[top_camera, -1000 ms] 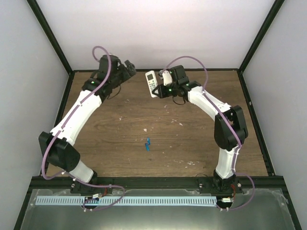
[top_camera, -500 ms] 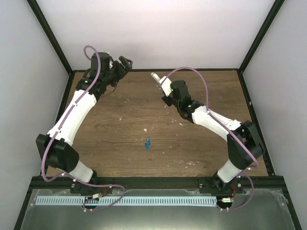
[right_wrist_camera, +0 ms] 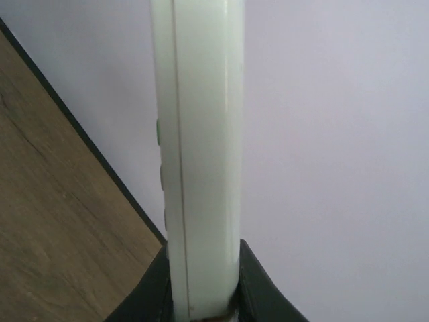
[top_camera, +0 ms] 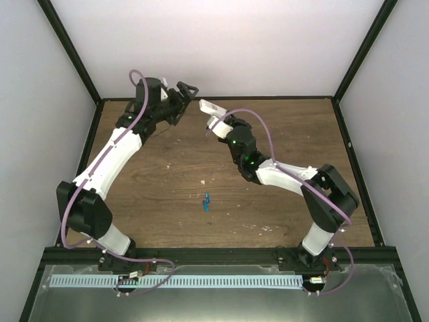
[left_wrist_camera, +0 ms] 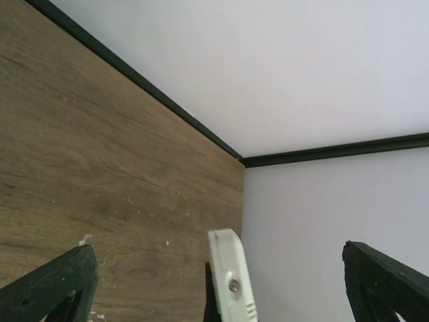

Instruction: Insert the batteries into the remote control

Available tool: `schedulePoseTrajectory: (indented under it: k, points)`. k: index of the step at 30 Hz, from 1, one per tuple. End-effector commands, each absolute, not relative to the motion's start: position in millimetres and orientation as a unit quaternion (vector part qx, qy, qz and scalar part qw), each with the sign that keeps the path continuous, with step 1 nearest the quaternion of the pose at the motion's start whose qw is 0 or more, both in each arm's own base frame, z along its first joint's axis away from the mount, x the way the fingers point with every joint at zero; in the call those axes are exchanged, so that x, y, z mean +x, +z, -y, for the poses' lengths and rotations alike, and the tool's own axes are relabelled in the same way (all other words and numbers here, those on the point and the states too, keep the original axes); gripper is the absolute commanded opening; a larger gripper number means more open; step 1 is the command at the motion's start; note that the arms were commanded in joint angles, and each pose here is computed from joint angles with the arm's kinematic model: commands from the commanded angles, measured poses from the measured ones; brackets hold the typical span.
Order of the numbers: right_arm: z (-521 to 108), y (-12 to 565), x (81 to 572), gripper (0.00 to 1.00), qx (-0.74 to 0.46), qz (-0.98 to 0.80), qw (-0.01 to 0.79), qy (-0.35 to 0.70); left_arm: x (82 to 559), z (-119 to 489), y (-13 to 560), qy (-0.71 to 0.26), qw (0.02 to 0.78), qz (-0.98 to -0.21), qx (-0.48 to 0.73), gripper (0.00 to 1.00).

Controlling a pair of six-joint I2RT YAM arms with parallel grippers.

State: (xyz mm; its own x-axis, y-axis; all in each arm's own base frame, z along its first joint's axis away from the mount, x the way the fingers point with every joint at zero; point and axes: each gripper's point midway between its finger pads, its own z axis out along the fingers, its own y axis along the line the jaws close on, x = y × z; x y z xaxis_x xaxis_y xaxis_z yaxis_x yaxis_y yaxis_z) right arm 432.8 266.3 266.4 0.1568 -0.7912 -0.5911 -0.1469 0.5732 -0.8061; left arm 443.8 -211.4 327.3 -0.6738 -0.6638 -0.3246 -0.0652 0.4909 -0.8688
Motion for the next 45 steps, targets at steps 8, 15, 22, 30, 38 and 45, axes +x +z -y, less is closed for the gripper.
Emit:
schedulePoseTrajectory:
  k: [8,15,22,30,38,45]
  points:
    - [-278.6,286.9,434.2,0.01,-0.384,-0.559,0.658,-0.327,444.3,238.8,314.8,-0.463,0.312,-0.803,-0.21,0.96]
    - [-285.1,293.9,431.7,0.01,-0.382,-0.545,0.662,-0.344,443.8,243.7,307.8,-0.447,0.312,-0.813,-0.203,0.9]
    - [-297.2,294.8,428.5,0.01,-0.372,-0.545,0.66,-0.359,444.4,246.1,305.1,-0.445,0.312,-0.814,-0.204,0.81]
    - [-302.7,287.4,425.3,0.01,-0.364,-0.559,0.655,-0.354,444.7,244.2,308.4,-0.445,0.318,-0.812,-0.206,0.67]
    - [-299.8,285.6,425.5,0.01,-0.356,-0.57,0.65,-0.355,446.2,248.8,305.0,-0.451,0.31,-0.812,-0.202,0.38]
    - [-300.5,287.1,422.6,0.01,-0.355,-0.567,0.656,-0.35,447.6,249.6,303.3,-0.45,0.31,-0.813,-0.2,0.29]
